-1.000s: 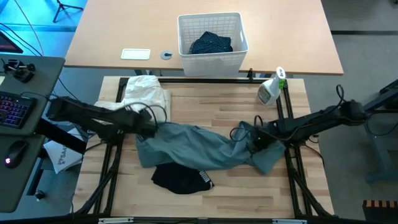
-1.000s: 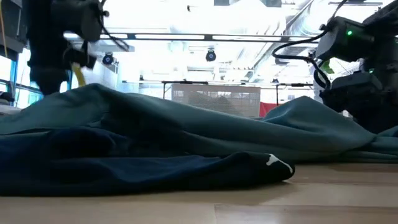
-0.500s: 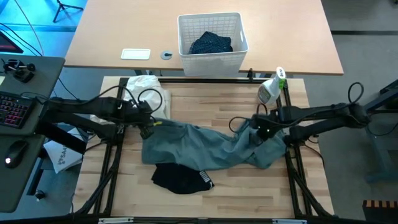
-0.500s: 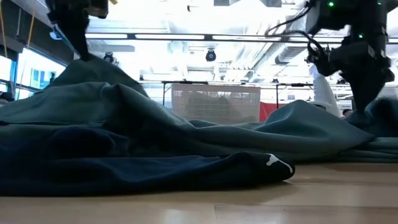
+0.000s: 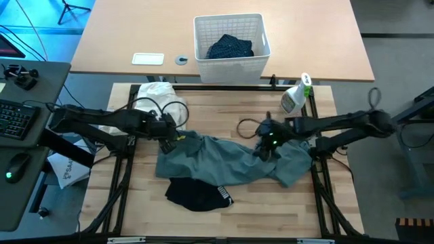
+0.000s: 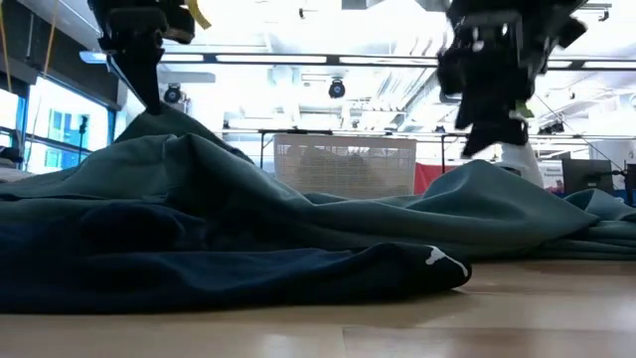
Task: Fold Laundry from Bin
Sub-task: Fold the green pants
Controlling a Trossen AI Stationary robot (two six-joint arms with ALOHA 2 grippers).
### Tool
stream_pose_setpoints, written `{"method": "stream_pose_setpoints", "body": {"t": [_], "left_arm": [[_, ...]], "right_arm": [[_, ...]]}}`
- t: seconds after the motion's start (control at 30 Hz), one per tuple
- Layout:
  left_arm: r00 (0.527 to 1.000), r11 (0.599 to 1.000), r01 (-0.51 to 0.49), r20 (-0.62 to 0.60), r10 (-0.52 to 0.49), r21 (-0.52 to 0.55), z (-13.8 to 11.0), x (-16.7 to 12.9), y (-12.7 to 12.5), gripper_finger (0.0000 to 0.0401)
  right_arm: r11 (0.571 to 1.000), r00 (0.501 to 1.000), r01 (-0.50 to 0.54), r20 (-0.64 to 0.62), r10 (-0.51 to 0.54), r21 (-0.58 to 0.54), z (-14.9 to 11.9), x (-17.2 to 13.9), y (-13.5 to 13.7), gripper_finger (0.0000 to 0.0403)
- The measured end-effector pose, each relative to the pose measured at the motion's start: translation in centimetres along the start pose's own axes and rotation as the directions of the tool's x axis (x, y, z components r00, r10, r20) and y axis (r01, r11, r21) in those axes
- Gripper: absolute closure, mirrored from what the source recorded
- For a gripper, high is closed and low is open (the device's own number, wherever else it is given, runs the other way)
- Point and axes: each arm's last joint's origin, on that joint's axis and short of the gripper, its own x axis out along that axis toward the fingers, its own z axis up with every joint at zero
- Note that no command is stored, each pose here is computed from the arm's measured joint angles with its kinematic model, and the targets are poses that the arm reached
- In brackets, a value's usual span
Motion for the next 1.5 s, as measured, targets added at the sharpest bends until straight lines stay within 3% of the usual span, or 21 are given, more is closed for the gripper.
{"method": "stream_pose_setpoints", "body": {"t": [0.13, 0.27, 0.33, 0.43, 0.5, 0.7, 0.87, 1.0, 1.17, 1.23, 1.33, 1.5], "left_arm": [[0.999, 0.998, -0.031, -0.024, 0.032, 0.047, 0.3, 0.9, -0.5, 0.0396], [0.996, 0.993, -0.084, -0.024, 0.086, 0.085, 0.5, 1.5, -0.8, 0.0396], [0.994, 0.990, -0.108, -0.017, 0.110, 0.095, 0.6, 1.7, -0.9, 0.0396], [0.991, 0.986, -0.137, 0.000, 0.137, 0.091, 0.7, 1.8, -0.9, 0.0396], [0.985, 0.981, -0.171, 0.028, 0.169, 0.086, 0.8, 1.8, -0.8, 0.0396], [0.965, 0.960, -0.258, 0.083, 0.250, 0.110, 0.6, 3.3, -0.5, 0.0396], [0.974, 0.979, -0.188, -0.114, 0.196, 0.079, -1.9, 5.9, 0.2, 0.0394], [0.956, 0.993, -0.105, -0.268, 0.117, 0.060, -3.5, 6.4, 0.2, 0.0392], [0.936, 0.990, -0.105, -0.329, 0.129, 0.091, -4.0, 6.2, 0.5, 0.0392], [0.945, 0.992, -0.114, -0.302, 0.127, 0.060, -3.6, 6.3, 0.8, 0.0390], [0.963, 0.999, -0.035, -0.266, 0.029, -0.019, -2.6, 6.7, 1.0, 0.0374], [0.935, 0.993, -0.032, -0.353, -0.012, -0.117, -2.3, 7.2, 2.9, 0.0318]], "right_arm": [[0.997, 0.981, 0.066, -0.181, -0.074, -0.049, -0.5, 3.7, -1.1, 0.0232], [0.969, 0.895, 0.238, -0.375, -0.244, -0.063, -2.2, 5.3, -2.8, 0.0270], [0.922, 0.814, 0.383, -0.450, -0.368, -0.062, -3.3, 4.8, -3.6, 0.0287], [0.817, 0.682, 0.568, -0.497, -0.537, -0.102, -4.6, 3.0, -4.1, 0.0307], [0.774, 0.643, 0.621, -0.483, -0.595, -0.126, -5.1, 1.9, -4.0, 0.0317], [0.775, 0.673, 0.617, -0.420, -0.609, -0.136, -5.3, 0.4, -3.5, 0.0324], [0.769, 0.673, 0.630, -0.420, -0.609, -0.106, -5.4, -0.1, -3.5, 0.0324], [0.768, 0.671, 0.631, -0.421, -0.610, -0.107, -5.4, -0.1, -3.5, 0.0324], [0.760, 0.667, 0.636, -0.402, -0.628, -0.133, -5.3, -0.1, -3.6, 0.0324], [0.753, 0.662, 0.641, -0.389, -0.640, -0.148, -5.1, -0.2, -3.8, 0.0324], [0.752, 0.660, 0.636, -0.380, -0.647, -0.176, -5.0, -0.3, -4.0, 0.0324], [0.793, 0.694, 0.591, -0.409, -0.593, -0.149, -4.8, -1.6, -4.1, 0.0307]]}}
